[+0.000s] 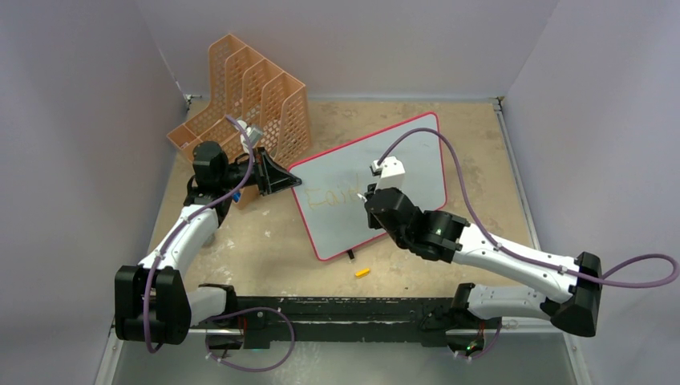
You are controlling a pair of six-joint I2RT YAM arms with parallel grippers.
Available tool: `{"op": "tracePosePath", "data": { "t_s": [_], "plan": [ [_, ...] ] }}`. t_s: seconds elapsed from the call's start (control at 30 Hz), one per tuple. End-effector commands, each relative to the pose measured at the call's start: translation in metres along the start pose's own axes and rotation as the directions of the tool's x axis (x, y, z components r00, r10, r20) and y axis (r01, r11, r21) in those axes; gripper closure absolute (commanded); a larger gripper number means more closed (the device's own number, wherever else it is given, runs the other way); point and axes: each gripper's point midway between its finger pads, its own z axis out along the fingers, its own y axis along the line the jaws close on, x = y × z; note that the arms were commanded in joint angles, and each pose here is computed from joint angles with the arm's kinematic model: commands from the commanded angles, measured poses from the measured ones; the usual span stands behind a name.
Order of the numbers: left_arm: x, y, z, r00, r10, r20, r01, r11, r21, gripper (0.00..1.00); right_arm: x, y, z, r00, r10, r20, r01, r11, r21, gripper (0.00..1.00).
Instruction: Write a sentence on the whiteboard
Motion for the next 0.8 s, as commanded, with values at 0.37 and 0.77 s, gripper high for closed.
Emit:
{"op": "tracePosePath", "data": {
  "t_s": [0.37,0.77],
  "plan": [
    [-0.011,-0.009,0.001,0.994,0.111,0.000,-0.111,0.993,0.050,1.00,-0.038,-0.004,-0.006,0.986,0.079,0.144,-0.082,0.997,0.015,1.00],
    [-0.010,-0.009,0.001,0.994,0.110,-0.001,-0.109,0.993,0.052,1.00,-0.035,-0.003,0.002,0.986,0.070,0.152,-0.076,0.997,0.032,1.00]
  ]
}}
